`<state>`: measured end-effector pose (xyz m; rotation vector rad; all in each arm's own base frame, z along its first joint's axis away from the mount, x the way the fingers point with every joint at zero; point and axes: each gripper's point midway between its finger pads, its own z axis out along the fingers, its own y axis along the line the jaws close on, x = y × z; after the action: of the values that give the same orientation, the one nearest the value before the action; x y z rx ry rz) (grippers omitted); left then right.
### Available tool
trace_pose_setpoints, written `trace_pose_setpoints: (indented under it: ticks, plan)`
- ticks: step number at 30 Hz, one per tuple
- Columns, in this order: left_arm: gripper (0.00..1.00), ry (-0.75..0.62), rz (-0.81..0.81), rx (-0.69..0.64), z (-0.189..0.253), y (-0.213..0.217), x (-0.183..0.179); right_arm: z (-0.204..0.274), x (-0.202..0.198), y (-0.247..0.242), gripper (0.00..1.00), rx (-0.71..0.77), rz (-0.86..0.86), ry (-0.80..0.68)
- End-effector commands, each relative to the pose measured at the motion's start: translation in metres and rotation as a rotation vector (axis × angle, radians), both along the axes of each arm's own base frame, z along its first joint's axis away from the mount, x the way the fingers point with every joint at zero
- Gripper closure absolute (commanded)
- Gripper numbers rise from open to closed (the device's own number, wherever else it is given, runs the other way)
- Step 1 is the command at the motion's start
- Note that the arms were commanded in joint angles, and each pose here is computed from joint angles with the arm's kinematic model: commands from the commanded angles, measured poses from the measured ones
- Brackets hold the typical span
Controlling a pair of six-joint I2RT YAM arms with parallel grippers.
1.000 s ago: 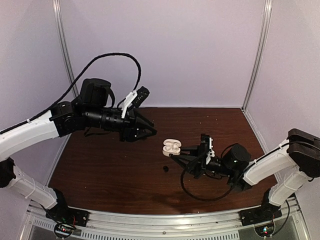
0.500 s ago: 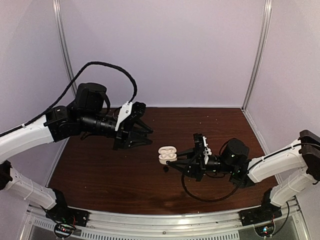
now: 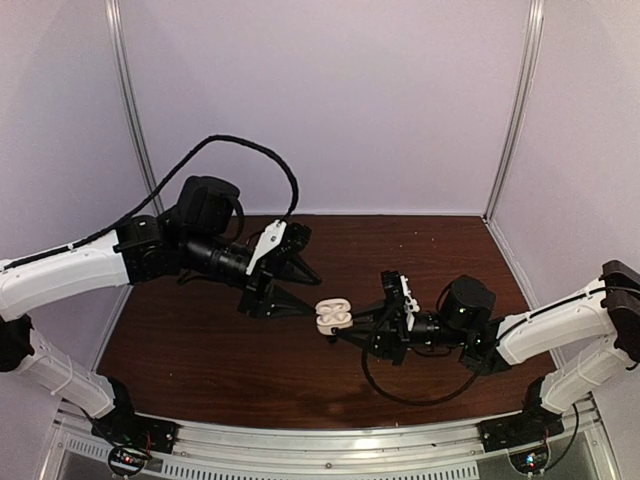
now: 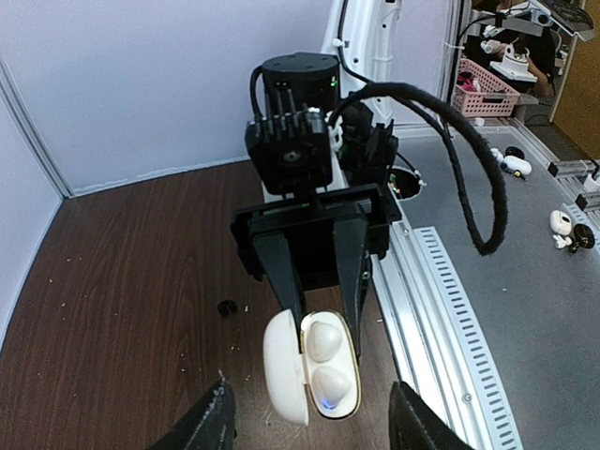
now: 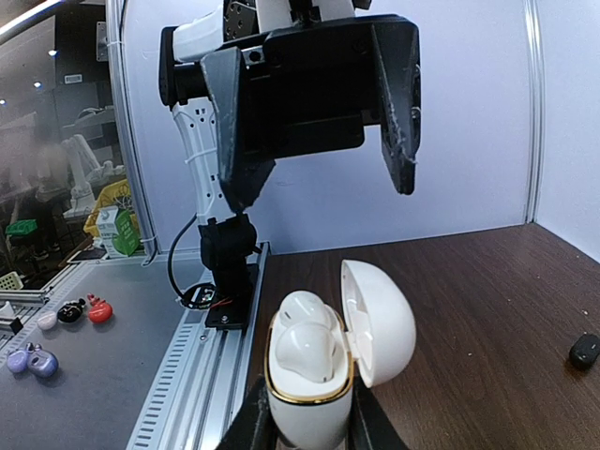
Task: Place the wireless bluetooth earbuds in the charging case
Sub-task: Close the charging case with the earbuds inside.
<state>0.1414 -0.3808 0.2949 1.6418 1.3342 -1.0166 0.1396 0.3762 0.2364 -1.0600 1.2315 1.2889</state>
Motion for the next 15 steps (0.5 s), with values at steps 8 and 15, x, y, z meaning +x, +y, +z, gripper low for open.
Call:
trace_pose_setpoints:
  ticks: [8, 15]
  plan:
    - [0.38, 0.076, -0.004, 0.033, -0.021, -0.016, -0.006, 0.025, 0.001, -0.002, 1.00, 0.054, -0.009, -0.065]
    - [0.38, 0.031, -0.062, 0.064, -0.033, -0.028, -0.032, 0.023, 0.003, -0.002, 1.00, 0.043, -0.022, -0.064]
